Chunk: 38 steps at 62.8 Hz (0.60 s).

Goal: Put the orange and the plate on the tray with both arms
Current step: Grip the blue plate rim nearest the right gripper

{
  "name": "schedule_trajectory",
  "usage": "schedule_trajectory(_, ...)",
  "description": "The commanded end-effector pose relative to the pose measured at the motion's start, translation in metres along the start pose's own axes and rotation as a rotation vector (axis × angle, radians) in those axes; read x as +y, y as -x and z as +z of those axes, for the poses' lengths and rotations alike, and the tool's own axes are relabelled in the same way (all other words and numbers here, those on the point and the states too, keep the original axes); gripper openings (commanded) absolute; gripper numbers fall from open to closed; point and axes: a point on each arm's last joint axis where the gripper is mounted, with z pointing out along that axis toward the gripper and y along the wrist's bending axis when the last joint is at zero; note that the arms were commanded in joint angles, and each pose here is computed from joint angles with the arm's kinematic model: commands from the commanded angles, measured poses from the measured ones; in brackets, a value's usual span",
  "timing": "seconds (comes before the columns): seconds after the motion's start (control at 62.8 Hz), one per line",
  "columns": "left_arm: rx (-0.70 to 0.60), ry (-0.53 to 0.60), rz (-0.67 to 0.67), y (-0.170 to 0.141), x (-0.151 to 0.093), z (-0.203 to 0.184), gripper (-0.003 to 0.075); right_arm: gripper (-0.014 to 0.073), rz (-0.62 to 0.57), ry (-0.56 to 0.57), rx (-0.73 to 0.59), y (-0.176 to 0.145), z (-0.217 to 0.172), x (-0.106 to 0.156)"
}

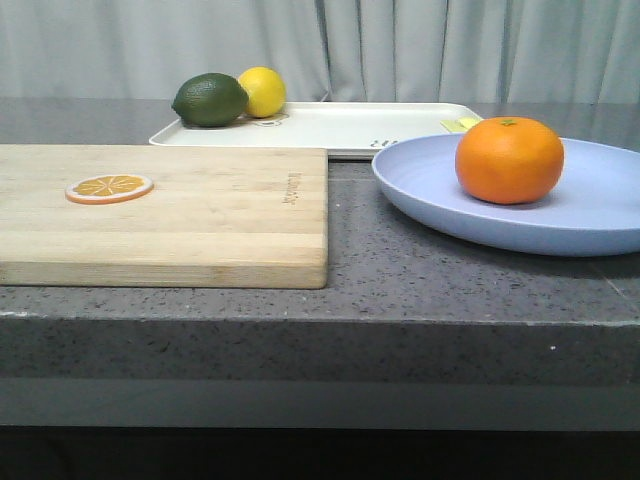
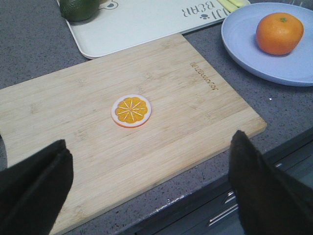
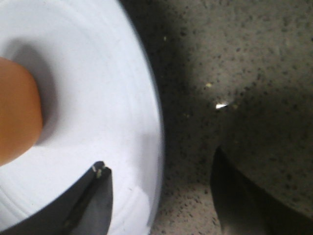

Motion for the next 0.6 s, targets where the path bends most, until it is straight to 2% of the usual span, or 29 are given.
schedule_trajectory(0.0,-0.105,-0.002,-0.002,0.0138,0.0003,-0.0058,0.0618,0.0376,-0.011,0.052,-0.075,0.0073,-0.0135,0.0096)
schedule_trajectory(0.239,-0.105,-0.002,-0.002,0.0138,0.0003,-0.0058,0.0618,0.0287,-0.003,0.052,-0.085,0.0098,-0.0105,0.0079)
schedule_trajectory(0.43,-0.105,-0.002,-0.002,0.0138,0.0003,-0.0058,0.0618,0.013,0.0,0.052,-0.08,0.0102,-0.0089,0.0071)
schedule_trajectory(0.589,-0.105,-0.002,-0.002,0.0138,0.0003,-0.0058,0.0618,0.0054,0.001,0.052,-0.076,0.0103,-0.0081,0.0067)
